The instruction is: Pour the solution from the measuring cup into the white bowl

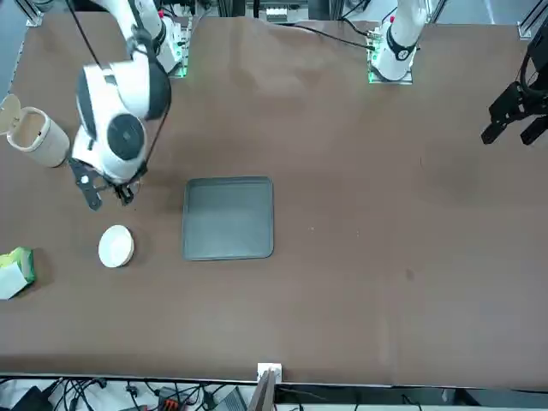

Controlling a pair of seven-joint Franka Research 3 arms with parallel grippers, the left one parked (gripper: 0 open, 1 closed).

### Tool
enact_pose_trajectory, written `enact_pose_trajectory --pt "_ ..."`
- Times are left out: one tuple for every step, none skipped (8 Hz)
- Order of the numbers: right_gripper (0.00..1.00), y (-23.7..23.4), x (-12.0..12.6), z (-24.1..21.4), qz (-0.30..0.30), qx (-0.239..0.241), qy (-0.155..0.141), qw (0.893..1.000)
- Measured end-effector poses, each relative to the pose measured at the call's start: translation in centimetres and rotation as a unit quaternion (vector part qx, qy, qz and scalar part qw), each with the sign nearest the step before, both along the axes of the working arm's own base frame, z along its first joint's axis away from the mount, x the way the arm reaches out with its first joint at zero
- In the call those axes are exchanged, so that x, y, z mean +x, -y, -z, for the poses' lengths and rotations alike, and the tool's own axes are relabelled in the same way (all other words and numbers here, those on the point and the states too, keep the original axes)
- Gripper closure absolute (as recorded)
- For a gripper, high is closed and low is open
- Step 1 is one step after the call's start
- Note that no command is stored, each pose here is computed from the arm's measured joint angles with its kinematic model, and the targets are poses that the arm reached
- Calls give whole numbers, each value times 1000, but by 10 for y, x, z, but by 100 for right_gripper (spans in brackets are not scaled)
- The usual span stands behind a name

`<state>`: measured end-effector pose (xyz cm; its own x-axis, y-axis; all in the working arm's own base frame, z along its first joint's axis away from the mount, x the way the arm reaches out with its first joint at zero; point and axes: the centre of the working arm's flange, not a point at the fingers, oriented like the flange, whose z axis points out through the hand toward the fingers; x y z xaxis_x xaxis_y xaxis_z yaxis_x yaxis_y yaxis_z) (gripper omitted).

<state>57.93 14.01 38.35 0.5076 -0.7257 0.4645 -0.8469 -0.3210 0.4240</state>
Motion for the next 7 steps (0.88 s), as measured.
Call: enact_pose_trajectory --pt "0 2 0 19 51 -19 23 998" --pt "0 6 0 35 100 -39 44 993" --pt "0 11 -1 54 143 -60 62 986" --pt "0 14 -2 77 181 -86 78 977" --pt "0 16 -4 103 212 -114 91 966" --pt "0 18 -8 130 234 -141 99 957" --pt "0 21 -12 156 248 -170 105 948"
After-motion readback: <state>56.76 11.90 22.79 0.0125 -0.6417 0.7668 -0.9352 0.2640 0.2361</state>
